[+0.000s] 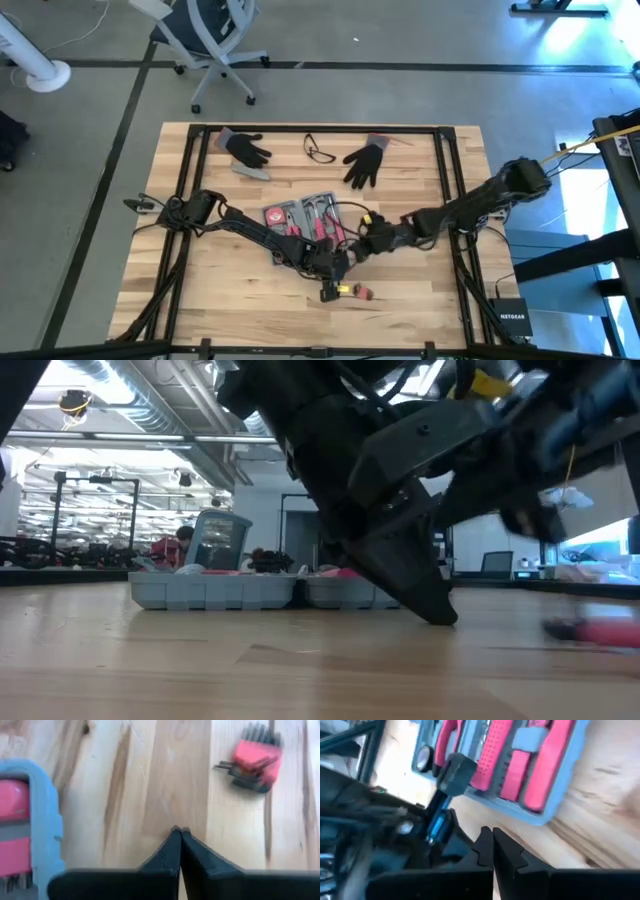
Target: Prefit tool cases
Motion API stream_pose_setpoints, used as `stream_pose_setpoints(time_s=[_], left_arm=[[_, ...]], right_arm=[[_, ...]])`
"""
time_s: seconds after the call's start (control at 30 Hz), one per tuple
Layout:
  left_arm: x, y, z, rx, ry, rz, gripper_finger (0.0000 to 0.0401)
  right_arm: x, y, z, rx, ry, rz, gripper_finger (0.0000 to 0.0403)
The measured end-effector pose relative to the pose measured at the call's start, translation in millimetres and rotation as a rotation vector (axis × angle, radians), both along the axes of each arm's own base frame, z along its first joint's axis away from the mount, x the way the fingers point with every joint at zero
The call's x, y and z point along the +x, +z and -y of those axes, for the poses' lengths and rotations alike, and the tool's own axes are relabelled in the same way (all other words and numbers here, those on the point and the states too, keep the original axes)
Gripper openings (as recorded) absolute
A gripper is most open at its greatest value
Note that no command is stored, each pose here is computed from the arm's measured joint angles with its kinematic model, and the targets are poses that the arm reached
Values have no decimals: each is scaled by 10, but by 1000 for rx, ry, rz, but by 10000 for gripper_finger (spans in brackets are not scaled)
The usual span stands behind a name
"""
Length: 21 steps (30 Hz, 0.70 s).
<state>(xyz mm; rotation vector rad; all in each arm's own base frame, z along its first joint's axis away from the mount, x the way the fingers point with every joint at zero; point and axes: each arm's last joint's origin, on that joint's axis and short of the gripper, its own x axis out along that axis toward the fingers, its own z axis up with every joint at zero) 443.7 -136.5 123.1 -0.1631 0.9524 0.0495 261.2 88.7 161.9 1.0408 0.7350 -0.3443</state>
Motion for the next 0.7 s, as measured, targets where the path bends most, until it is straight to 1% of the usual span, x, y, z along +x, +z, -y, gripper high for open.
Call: stream_pose_setpoints(time_s=[0.1, 0.33, 0.4, 0.47, 0.57, 0.7], left_arm=[[-8, -1, 23, -13, 7, -2, 0], [-15, 43, -54, -12, 3, -22, 0], [-38, 100, -97, -3, 12, -36, 0], [-59, 200, -126, 23, 32, -24, 0], [-84, 310, -141, 70, 66, -3, 0], [-108, 305, -65, 78, 62, 0, 0]], right_arm=[[-150, 63, 75, -61, 29, -77, 0], [-386, 337, 211, -163, -56, -65, 0], [-482, 420, 248, -183, -72, -66, 0], [-605, 477, 258, -192, -61, -94, 0], [-753, 558, 167, -156, -17, -82, 0], [-864, 563, -178, -66, 142, -54, 0]])
